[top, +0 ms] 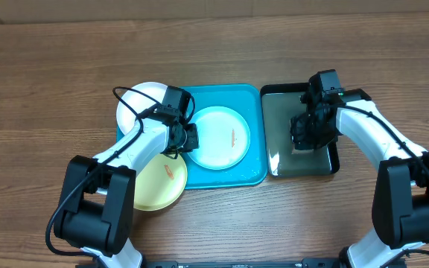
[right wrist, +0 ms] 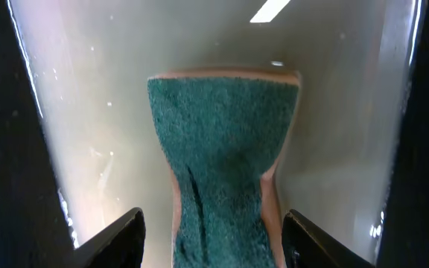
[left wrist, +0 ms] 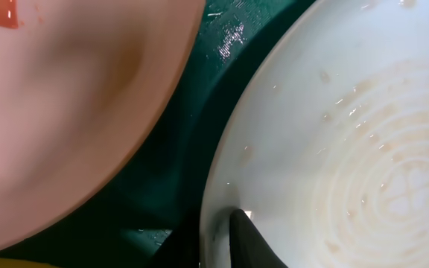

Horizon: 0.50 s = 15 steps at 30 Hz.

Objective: Clean dirty plates on tray and stack at the side

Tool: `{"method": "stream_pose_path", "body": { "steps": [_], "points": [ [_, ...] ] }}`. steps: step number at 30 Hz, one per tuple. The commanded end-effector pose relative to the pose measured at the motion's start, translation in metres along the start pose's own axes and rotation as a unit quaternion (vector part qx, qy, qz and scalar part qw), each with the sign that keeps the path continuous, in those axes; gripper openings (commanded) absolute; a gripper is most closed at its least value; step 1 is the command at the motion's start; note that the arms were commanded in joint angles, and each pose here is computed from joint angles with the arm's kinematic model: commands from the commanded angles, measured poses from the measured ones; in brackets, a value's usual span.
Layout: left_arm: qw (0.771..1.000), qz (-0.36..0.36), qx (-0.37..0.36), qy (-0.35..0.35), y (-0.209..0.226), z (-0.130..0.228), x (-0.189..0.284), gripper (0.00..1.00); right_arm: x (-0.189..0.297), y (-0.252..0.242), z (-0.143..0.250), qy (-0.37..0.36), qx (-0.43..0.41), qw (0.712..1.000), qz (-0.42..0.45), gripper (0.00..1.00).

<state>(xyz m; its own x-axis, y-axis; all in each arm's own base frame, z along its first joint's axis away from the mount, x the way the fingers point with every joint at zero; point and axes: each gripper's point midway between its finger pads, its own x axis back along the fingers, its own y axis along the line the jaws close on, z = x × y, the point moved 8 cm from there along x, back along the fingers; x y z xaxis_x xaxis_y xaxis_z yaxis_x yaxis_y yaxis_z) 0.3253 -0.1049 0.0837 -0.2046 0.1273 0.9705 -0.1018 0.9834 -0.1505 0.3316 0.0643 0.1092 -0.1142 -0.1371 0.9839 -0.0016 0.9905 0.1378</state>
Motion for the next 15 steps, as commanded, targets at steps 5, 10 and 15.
{"method": "stream_pose_path", "body": {
  "steps": [5, 10, 15],
  "points": [
    [1.000, -0.012, 0.000, 0.006, 0.0018, 0.0033, -0.0073, 0.18, -0.0152, -0.0019, 0.0080, -0.005, 0.003, 1.000, -0.001, 0.54],
    [1.000, -0.011, 0.000, 0.006, 0.0018, 0.0031, -0.0073, 0.19, -0.0159, -0.0018, 0.0068, -0.010, 0.003, 1.000, -0.002, 0.46],
    [1.000, -0.010, 0.000, 0.003, 0.0013, 0.0021, -0.0073, 0.22, -0.0158, -0.0014, 0.0047, -0.016, 0.004, 1.000, -0.003, 0.27]
  ]
}}
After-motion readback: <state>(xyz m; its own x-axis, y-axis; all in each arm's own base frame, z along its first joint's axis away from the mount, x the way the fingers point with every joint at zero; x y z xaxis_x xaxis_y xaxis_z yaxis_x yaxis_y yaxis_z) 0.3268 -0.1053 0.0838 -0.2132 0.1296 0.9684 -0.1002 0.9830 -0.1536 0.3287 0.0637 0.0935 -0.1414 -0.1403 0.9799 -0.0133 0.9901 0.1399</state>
